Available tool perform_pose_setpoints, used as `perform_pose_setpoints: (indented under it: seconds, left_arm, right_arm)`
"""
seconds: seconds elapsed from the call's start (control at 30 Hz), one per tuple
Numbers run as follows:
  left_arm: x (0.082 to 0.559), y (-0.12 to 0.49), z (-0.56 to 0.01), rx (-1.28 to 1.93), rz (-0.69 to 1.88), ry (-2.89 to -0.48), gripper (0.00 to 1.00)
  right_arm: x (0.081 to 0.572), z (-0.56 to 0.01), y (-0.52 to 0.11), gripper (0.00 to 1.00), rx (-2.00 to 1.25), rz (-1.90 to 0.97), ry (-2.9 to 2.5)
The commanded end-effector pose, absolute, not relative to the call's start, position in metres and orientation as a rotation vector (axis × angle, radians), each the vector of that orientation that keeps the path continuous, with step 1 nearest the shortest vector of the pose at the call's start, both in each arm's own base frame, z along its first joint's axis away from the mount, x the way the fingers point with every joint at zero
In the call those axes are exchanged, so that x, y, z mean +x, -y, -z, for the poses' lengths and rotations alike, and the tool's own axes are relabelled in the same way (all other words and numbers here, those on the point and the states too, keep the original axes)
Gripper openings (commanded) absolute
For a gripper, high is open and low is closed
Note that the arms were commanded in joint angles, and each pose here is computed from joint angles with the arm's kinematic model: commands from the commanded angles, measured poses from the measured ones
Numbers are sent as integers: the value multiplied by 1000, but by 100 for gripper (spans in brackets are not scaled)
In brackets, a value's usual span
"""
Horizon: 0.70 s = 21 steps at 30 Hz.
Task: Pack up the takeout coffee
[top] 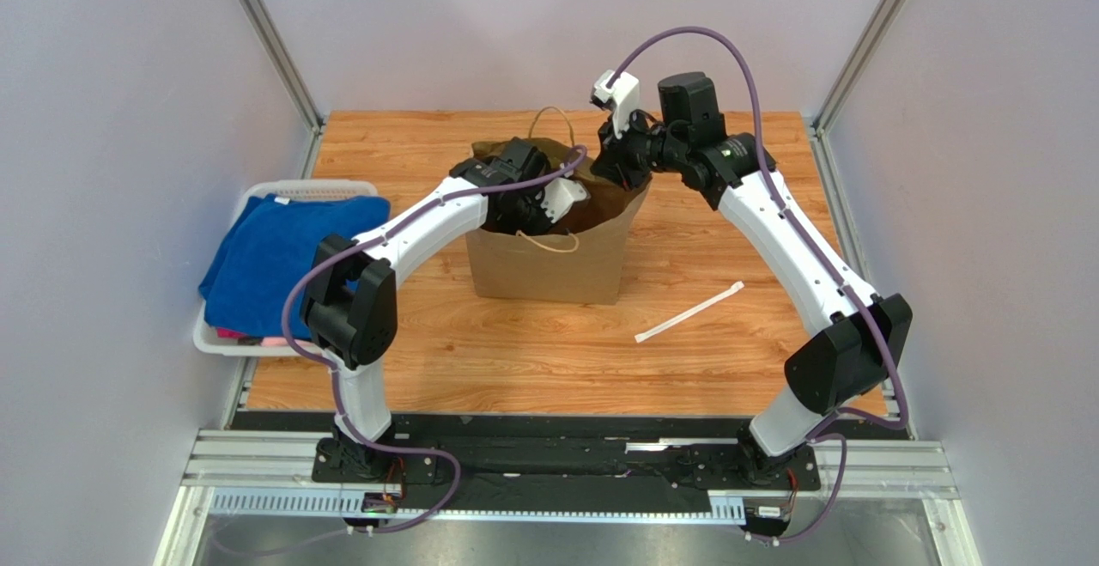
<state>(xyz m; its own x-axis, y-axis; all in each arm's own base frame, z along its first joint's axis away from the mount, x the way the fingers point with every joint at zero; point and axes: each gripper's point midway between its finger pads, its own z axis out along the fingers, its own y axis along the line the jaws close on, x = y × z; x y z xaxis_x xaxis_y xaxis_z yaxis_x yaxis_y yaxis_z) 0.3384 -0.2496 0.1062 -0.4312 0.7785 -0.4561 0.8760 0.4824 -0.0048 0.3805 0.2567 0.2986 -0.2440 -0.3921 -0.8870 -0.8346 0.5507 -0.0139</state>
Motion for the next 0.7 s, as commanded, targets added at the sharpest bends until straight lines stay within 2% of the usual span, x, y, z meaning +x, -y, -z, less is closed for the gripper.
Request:
perform_pose_setpoints:
  seconds: [0.0, 0.67]
  left_arm:
    - [311, 230, -72, 1412, 254, -2523, 94]
    - [328, 250, -128, 1294, 238, -2363, 98]
  right_arm:
    - [373, -308, -250, 0, -1015, -589, -1831]
    - [370, -305, -248, 0, -1019, -590, -1831]
